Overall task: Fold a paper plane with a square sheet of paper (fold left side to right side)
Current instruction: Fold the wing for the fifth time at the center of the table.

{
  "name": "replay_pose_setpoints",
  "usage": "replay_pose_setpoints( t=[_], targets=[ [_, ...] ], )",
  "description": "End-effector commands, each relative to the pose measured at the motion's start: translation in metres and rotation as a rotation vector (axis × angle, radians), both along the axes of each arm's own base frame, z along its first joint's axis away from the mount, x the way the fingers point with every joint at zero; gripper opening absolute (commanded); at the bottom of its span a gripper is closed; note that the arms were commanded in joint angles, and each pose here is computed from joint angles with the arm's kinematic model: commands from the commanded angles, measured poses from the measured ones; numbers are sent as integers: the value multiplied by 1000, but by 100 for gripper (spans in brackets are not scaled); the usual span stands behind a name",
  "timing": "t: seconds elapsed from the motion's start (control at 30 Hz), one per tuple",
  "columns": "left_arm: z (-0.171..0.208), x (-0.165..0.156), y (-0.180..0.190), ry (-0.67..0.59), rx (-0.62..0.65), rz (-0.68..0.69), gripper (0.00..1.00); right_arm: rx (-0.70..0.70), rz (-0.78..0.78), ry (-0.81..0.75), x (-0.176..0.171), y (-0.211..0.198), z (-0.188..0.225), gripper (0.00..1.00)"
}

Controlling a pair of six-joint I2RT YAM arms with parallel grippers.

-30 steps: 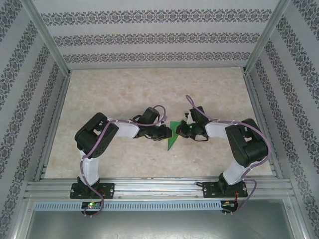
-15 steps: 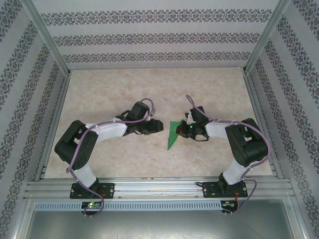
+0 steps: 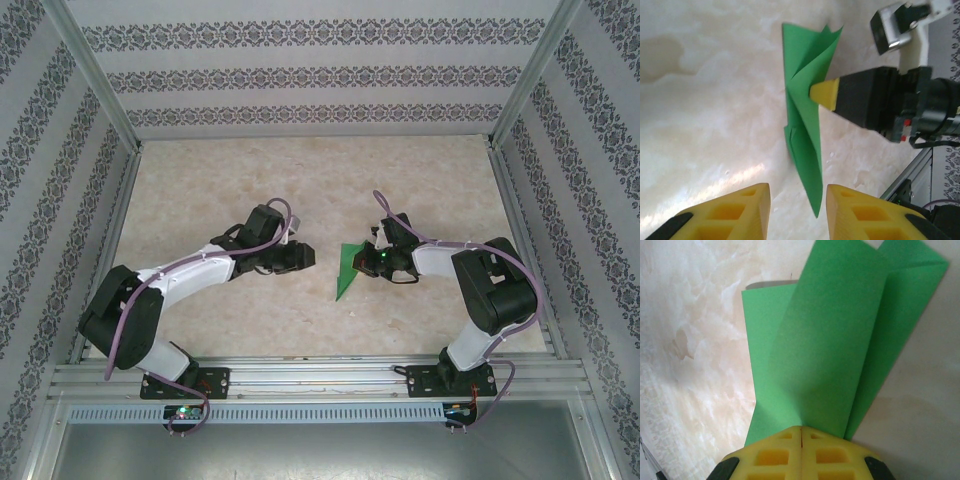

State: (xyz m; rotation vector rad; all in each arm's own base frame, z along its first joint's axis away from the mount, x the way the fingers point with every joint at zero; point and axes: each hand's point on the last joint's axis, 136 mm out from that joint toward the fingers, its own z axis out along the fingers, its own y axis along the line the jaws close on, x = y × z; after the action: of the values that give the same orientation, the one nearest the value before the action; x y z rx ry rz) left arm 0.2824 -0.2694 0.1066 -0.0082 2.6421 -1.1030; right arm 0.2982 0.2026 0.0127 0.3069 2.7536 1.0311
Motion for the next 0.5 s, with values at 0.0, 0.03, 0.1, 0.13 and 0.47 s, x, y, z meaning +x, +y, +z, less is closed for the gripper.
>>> replay_pose_setpoints(
  t=[0.0, 0.03, 0.1, 0.13, 0.47],
  targets=[
    [6, -11, 2, 38, -30, 1, 31, -148, -10, 148, -34, -25, -45, 0],
    [6, -13, 0, 44, -38, -4, 30, -149, -9, 148, -34, -25, -45, 0],
    [7, -17, -5, 57, -55, -15, 28, -147, -6, 150, -35, -24, -46, 0],
    [6, -19, -8, 65, -62, -22, 26, -147, -5, 151, -35, -24, -46, 0],
    [1, -26, -46, 97, -113, -85, 20, -148, 3, 150, -35, -23, -47, 0]
  ],
)
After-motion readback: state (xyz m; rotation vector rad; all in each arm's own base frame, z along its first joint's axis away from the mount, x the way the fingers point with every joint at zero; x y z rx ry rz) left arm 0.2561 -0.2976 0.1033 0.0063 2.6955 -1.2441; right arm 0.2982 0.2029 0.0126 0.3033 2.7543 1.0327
